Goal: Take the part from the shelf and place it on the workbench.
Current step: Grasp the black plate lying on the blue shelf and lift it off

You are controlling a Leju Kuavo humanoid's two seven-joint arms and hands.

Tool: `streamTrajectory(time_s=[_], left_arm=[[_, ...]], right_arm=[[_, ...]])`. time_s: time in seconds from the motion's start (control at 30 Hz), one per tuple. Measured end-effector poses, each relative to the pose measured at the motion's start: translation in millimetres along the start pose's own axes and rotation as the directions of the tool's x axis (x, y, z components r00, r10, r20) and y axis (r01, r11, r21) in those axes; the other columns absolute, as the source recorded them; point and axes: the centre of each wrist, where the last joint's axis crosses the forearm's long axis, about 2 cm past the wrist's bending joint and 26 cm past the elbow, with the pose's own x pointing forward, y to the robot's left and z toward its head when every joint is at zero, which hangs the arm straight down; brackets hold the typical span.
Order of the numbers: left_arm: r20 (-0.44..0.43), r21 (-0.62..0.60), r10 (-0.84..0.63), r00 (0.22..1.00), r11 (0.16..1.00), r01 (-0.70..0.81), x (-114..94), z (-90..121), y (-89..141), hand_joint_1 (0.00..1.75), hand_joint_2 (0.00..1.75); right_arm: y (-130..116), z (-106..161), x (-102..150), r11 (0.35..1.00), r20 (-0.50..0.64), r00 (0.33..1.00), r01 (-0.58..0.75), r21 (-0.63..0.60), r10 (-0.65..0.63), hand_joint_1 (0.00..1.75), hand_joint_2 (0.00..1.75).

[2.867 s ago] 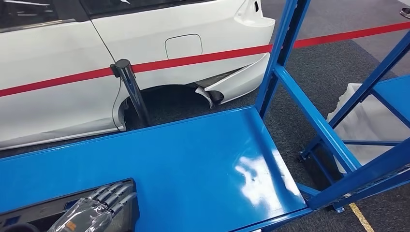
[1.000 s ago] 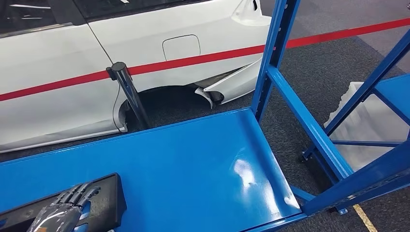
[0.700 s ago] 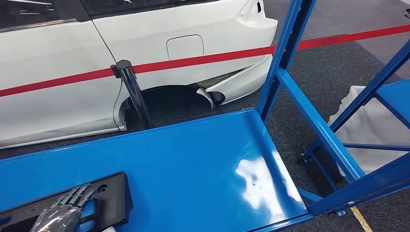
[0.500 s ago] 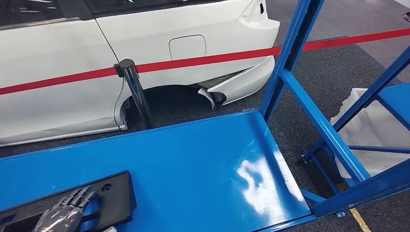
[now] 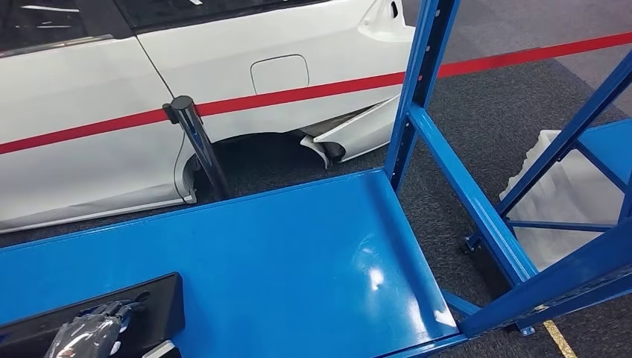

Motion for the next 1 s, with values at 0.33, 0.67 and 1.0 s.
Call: streamTrajectory(time_s=[0.33, 0.67, 1.0], left_arm=[[0.0, 0.008, 0.055, 0.998, 0.998, -0.055, -3, -2, 5, 1.75, 1.75], [0.023, -0.016, 0.186, 0.982, 0.982, -0.186, -6, -3, 11, 1.75, 1.75], [0.225, 0.197, 0.483, 0.846, 0.828, -0.525, 10, -5, 47, 1.75, 1.75]], right_arm=[[0, 0, 1, 1.0, 0.001, 1.0, 0.001, 0.0, -0.001, 0.0, 0.0], [-1, 0, -1, 1.0, -0.001, 1.0, 0.002, -0.001, -0.002, 0.0, 0.0], [-1, 0, 1, 1.0, -0.007, 1.0, 0.022, 0.002, -0.022, 0.0, 0.0]])
